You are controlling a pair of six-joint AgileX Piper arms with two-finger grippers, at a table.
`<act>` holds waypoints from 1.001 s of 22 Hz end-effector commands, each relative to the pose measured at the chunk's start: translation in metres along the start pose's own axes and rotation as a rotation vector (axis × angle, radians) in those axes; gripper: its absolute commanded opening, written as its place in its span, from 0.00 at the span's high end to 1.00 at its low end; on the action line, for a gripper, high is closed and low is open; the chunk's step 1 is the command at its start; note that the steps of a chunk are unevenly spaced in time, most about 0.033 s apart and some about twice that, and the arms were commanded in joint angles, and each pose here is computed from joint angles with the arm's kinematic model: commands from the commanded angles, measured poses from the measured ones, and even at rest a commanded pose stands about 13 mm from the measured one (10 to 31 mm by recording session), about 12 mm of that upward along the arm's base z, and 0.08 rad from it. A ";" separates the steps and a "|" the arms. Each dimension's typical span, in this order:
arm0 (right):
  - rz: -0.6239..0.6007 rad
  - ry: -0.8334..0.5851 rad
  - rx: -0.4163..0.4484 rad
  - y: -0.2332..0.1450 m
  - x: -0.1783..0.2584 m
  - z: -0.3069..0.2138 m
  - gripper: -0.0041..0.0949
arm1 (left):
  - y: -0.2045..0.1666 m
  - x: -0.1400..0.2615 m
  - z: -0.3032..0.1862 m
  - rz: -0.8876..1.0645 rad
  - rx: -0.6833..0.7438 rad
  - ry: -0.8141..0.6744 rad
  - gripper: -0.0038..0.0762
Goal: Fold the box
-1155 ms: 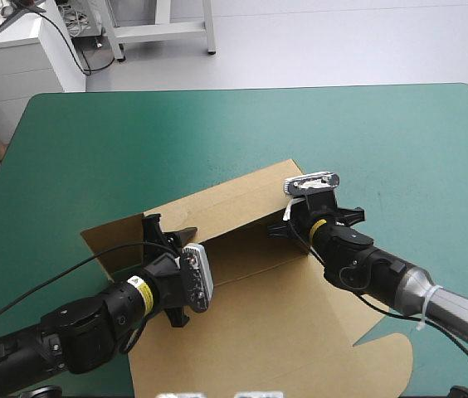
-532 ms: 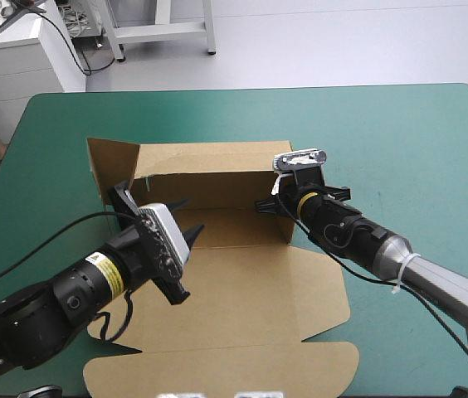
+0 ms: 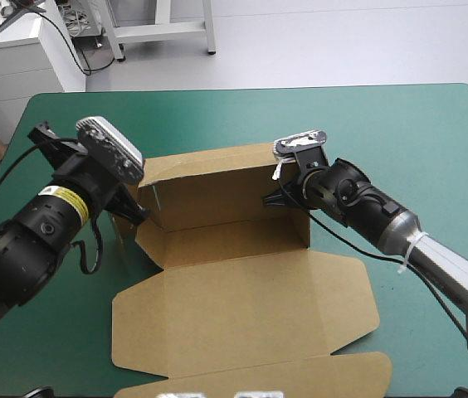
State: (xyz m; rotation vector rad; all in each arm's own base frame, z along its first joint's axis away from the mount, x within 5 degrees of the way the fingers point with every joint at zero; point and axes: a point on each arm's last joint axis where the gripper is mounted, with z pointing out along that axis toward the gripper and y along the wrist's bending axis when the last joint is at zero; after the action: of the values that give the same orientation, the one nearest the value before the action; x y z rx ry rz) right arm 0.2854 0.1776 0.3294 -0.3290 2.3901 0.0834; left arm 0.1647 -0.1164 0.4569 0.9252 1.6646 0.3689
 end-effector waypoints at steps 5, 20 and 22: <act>0.053 -0.028 -0.080 -0.050 -0.041 -0.036 0.98 | 0.063 0.044 0.023 -0.392 -0.067 0.100 0.93; 0.086 0.359 -0.111 -0.079 -0.041 0.112 0.98 | -0.023 0.169 -0.023 -0.830 -0.088 0.245 0.96; 0.085 0.391 -0.110 -0.079 -0.036 0.122 0.98 | -0.034 0.176 -0.030 -0.835 -0.096 0.231 0.96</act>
State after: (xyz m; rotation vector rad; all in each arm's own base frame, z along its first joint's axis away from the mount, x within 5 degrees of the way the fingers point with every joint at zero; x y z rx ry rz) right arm 0.4189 0.1234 0.2651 -0.2808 2.7213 0.1705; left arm 0.1271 -0.0017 0.3195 0.1109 2.1908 -0.0055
